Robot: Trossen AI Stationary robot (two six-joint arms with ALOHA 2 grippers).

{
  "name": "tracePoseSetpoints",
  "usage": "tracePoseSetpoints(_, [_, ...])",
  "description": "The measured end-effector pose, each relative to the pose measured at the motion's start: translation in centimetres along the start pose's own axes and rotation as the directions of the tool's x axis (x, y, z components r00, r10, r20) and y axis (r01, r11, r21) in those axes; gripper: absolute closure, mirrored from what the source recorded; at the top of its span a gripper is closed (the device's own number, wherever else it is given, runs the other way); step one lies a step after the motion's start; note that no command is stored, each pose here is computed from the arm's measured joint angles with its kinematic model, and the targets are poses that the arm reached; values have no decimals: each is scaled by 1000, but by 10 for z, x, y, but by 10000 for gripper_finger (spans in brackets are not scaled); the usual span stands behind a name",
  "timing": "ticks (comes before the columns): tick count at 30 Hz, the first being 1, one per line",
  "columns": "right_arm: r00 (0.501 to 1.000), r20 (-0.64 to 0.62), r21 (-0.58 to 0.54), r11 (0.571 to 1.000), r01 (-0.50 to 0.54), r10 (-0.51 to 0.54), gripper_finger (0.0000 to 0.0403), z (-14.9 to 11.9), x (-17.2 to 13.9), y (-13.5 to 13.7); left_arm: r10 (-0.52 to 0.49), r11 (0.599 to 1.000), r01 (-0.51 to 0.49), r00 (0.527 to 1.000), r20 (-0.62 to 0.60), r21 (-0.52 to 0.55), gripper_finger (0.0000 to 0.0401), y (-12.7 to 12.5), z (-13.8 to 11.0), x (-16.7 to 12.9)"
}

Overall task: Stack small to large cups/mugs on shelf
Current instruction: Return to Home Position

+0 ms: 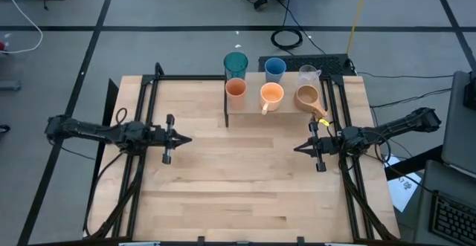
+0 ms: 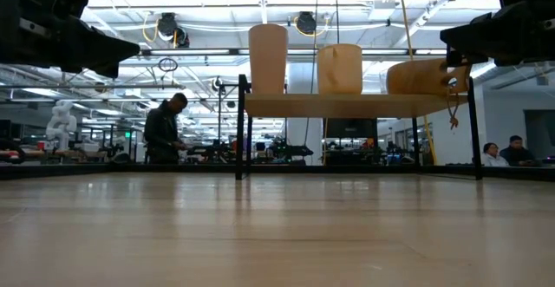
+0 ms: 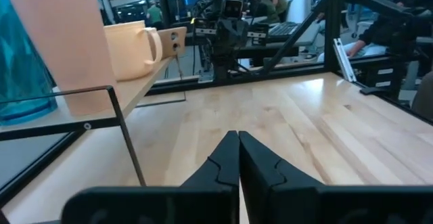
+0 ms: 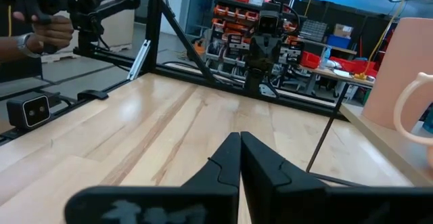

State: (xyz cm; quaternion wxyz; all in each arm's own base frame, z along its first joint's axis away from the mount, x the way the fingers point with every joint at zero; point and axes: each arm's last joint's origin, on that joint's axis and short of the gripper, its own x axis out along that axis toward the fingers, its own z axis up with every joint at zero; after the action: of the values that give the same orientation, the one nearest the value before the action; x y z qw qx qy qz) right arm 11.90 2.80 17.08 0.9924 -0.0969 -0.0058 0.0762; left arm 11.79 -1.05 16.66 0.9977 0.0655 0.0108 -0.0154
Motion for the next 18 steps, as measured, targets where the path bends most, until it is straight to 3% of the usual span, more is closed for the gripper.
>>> tracePoseSetpoints(18, [1000, 1, -1, 1000, 0, 0, 403, 0, 0, 0, 12, 999, -14, 999, -41, -45, 396, 5, -6, -15])
